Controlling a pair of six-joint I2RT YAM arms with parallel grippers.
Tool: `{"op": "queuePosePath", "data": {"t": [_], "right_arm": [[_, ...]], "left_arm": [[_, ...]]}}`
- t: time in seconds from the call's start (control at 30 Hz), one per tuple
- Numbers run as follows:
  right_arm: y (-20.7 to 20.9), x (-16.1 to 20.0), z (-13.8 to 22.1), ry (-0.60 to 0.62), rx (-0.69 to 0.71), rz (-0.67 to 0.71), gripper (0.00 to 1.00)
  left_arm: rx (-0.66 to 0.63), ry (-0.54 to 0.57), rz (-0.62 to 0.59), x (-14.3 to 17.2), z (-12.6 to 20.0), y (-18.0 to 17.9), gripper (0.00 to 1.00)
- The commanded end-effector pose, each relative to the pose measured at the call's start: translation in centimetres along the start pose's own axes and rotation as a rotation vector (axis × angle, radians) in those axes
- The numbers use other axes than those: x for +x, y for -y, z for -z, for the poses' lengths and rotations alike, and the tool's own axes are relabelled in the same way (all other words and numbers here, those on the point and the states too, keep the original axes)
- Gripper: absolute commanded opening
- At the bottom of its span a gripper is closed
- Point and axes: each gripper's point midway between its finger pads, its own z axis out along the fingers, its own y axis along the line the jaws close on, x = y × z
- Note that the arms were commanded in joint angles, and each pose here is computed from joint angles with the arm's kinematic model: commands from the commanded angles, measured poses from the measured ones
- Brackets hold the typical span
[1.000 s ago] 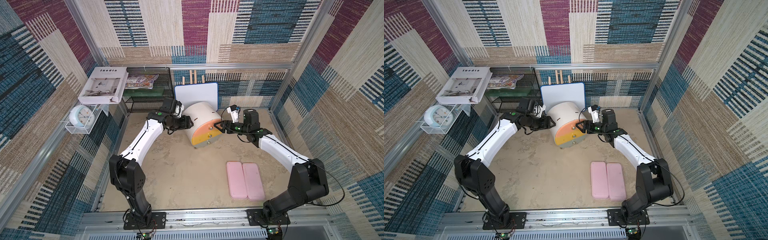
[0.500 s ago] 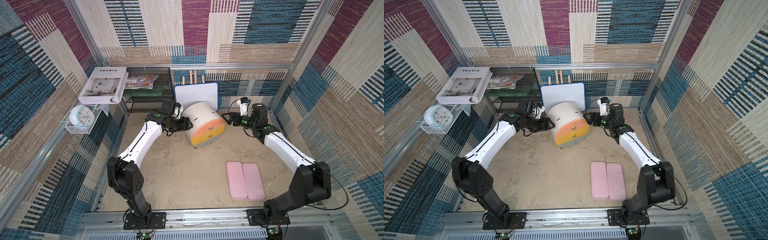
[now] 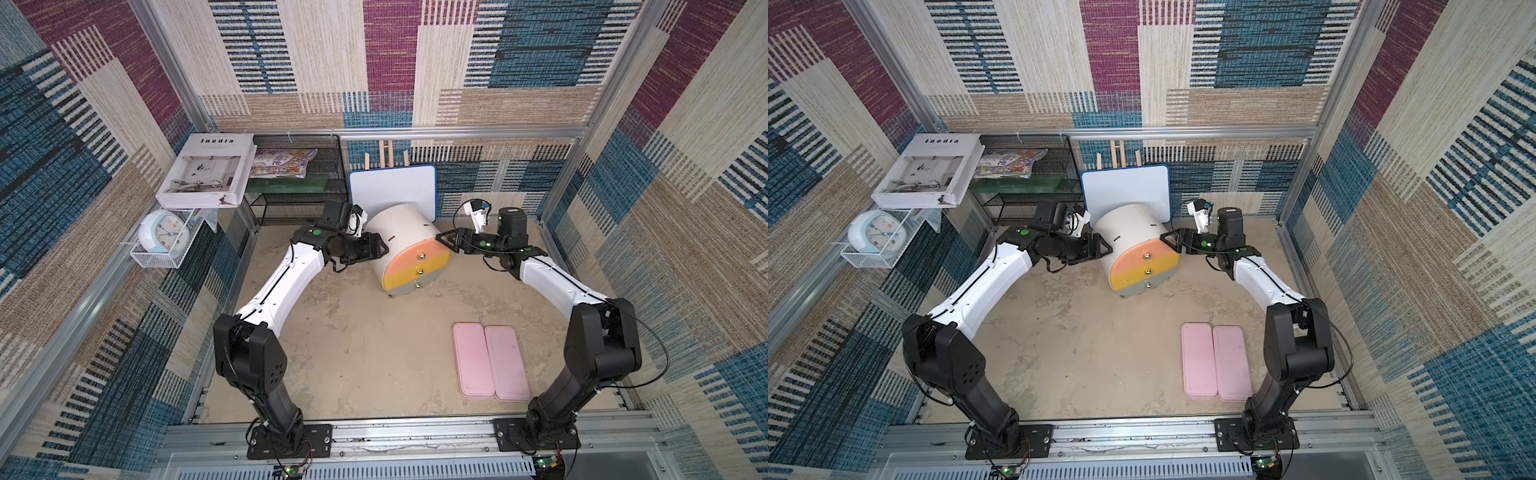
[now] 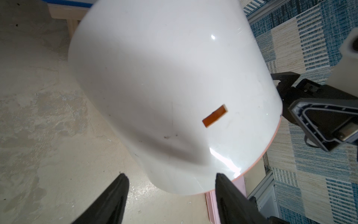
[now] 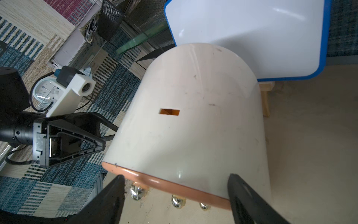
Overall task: Place the plugs into the drawer by color
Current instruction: Adjust the storage box at the center of the board.
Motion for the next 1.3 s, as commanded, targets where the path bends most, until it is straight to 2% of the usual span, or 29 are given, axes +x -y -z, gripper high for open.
{"op": "queuePosePath", "data": {"t": [0.0,0.53,0.93,1.17,1.27], "right_arm": [[-2.2,0.7,-0.3,-0.014,-0.077,0.014,0.86],[-4.9,3.6,-1.6,-0.062,-0.109,0.008,0.85],[-6.1,5.6,-2.8,-0.099,-0.118,0.000,0.85],[-5.6,4.4,-2.4,-0.089,-0.044,0.053,0.85],[-4.5,3.1,-1.3,-0.055,0.069,0.112,0.85]], "left_arm": [[0.050,0.010,0.003,-0.5,-0.1,0.9,0.75],[0.067,0.008,0.000,-0.4,-0.1,1.4,0.75],[0.005,0.042,-0.047,-1.0,1.4,1.1,0.75],[-0.014,0.052,-0.063,-0.9,2.0,0.9,0.75],[-0.050,0.081,-0.098,-0.8,2.8,0.4,0.75]]}}
